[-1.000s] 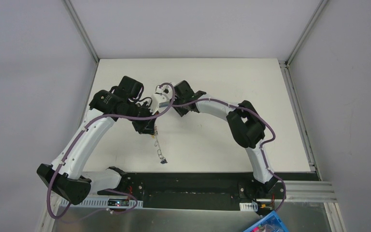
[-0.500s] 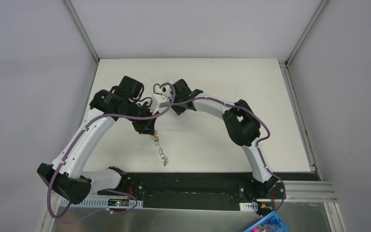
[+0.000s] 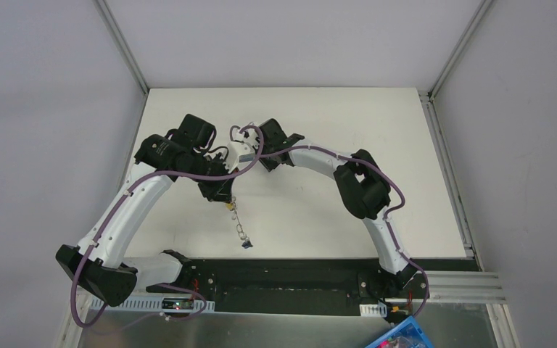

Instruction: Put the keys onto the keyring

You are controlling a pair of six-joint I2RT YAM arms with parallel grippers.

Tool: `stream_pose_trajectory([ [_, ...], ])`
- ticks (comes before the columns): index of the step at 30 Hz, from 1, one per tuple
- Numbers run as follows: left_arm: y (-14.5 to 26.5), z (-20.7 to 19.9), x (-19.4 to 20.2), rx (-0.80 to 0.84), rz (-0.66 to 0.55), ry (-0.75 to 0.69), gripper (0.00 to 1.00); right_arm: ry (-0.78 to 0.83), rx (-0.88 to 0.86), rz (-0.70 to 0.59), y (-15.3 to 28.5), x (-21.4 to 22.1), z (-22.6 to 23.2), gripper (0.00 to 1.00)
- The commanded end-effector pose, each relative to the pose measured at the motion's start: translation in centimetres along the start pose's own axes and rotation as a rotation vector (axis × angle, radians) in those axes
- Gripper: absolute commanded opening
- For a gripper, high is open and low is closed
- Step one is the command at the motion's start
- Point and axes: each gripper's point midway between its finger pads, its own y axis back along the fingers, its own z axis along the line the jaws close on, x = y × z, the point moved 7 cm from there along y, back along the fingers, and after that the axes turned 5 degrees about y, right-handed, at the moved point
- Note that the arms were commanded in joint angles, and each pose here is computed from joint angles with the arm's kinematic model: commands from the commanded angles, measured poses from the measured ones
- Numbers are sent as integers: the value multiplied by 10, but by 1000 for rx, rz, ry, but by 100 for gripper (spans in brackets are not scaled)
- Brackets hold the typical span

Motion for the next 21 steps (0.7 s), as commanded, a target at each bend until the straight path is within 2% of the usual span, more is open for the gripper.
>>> stream_pose_trajectory([
  [1,9,-2,-6,3,-26,-21,0,17,5,-16,18,-9,-1,32],
  [13,9,-3,-5,10,-25,-20,0,26,1,7,22,0,0,32],
  [21,8,-3,-5,16,-20,-19,0,29,2,4,27,1,0,39],
])
